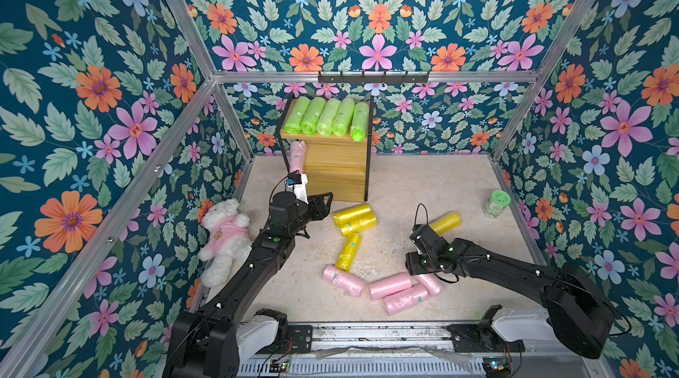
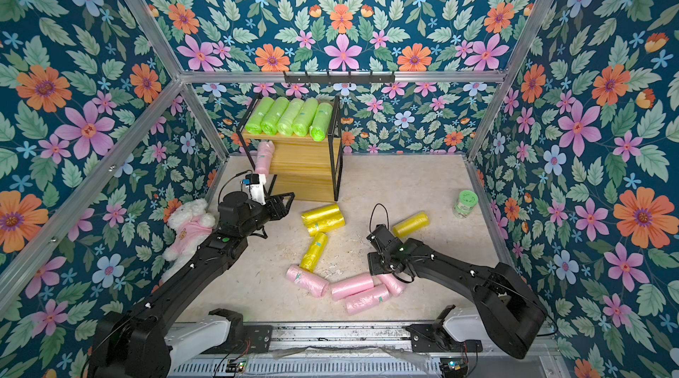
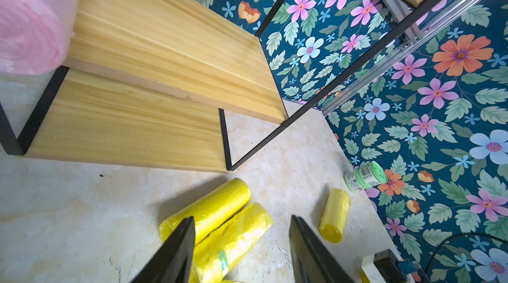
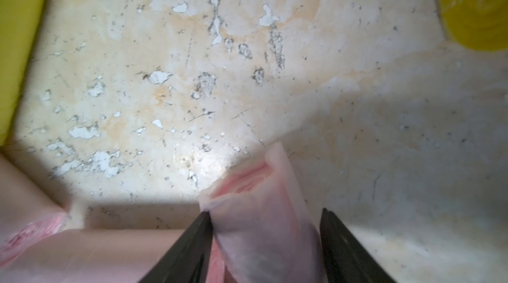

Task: Sort the rolls of trash bags by color and place them on the shelf
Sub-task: Pick up the roll of trash bags from the center of the board, then place the roll of trash bags on the shelf.

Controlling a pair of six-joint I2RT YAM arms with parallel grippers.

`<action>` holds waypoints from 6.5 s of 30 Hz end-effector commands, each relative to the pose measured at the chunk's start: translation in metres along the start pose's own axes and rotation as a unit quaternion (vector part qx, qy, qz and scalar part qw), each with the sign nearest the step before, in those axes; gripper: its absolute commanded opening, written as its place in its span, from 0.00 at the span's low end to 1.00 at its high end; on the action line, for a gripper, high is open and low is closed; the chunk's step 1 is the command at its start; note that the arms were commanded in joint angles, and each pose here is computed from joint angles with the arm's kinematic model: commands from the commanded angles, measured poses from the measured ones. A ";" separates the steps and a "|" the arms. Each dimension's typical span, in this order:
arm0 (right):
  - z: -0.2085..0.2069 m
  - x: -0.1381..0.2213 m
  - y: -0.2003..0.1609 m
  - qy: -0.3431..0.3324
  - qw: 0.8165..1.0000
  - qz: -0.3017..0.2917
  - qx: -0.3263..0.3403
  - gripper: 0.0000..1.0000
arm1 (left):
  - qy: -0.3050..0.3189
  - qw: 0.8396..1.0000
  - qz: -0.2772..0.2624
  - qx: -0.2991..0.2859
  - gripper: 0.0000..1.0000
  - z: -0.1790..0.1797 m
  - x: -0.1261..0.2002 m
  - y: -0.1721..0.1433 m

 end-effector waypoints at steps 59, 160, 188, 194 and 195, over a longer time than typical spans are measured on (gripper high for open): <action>0.008 0.075 0.142 0.297 0.884 -0.333 -0.141 0.36 | -0.123 0.992 -0.013 -0.007 0.65 -0.047 -0.003 -0.009; 0.019 0.140 0.100 0.277 0.844 -0.451 -0.083 0.81 | 0.312 0.853 -0.062 -0.414 0.32 -0.011 -0.043 0.053; 0.016 0.124 0.099 0.275 0.854 -0.433 -0.091 0.80 | 0.341 0.828 -0.029 -0.444 0.51 0.011 -0.076 0.053; 0.014 0.123 0.097 0.273 0.854 -0.432 -0.094 0.80 | 0.337 0.830 -0.031 -0.444 0.51 0.010 -0.079 0.053; 0.014 0.122 0.097 0.273 0.854 -0.433 -0.094 0.80 | 0.337 0.830 -0.031 -0.444 0.51 0.010 -0.080 0.053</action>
Point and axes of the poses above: each gripper's point midway between its finger pads, its own x axis back along the fingers, its own z axis along the line the jaws close on, y = z × x, the point moved 10 cm from there along x, back along the fingers, and after that the axes turned 2 degrees about x, right-handed, at the moved point
